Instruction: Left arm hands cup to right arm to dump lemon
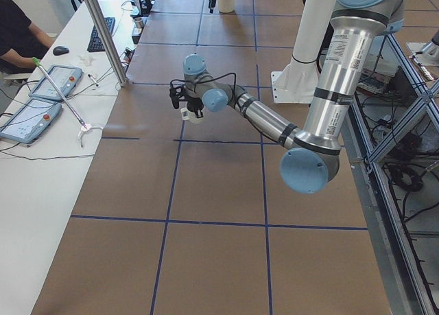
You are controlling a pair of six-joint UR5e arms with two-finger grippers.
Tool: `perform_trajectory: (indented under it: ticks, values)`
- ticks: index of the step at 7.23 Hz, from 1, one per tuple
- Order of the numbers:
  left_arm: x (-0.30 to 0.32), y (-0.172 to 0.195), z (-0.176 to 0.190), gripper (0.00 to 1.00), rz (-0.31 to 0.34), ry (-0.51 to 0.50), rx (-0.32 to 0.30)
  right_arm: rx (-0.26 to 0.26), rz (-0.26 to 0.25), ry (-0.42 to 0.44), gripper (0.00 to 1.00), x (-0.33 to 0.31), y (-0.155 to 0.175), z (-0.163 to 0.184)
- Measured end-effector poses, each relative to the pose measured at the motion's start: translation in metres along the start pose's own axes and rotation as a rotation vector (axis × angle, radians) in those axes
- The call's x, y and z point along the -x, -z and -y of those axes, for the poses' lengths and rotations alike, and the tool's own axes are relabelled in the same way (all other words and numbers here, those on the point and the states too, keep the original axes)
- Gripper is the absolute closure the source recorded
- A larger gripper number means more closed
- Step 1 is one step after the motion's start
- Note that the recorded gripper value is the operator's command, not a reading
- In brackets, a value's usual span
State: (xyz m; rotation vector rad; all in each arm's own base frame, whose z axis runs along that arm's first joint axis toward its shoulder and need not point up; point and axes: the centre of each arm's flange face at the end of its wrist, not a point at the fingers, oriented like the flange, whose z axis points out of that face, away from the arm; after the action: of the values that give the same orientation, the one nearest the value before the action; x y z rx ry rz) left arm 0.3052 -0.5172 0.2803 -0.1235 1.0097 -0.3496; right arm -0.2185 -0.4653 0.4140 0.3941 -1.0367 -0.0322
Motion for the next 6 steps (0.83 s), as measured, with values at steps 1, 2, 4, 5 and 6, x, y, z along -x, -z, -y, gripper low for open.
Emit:
perform_trajectory:
  ticks: [1, 2, 4, 5, 6]
  values:
    - [-0.03, 0.002, -0.011, 0.97, 0.0, 0.029, 0.013, -0.051, 0.027, 0.047, 0.0, 0.039, -0.005, -0.004]
    - [-0.056, 0.005, -0.018, 0.98, 0.003, 0.049, 0.022, -0.11, 0.046, 0.098, 0.0, 0.081, -0.011, -0.013]
    - [-0.093, 0.011, -0.03, 1.0, -0.009, 0.077, 0.029, -0.237, 0.025, 0.172, 0.0, 0.148, -0.039, -0.045]
    - [-0.113, 0.012, -0.037, 1.0, -0.018, 0.124, 0.031, -0.317, -0.002, 0.202, 0.0, 0.182, -0.058, -0.069]
    - [-0.136, 0.011, -0.045, 1.0, -0.02, 0.18, 0.03, -0.391, 0.001, 0.225, 0.0, 0.225, -0.072, -0.093]
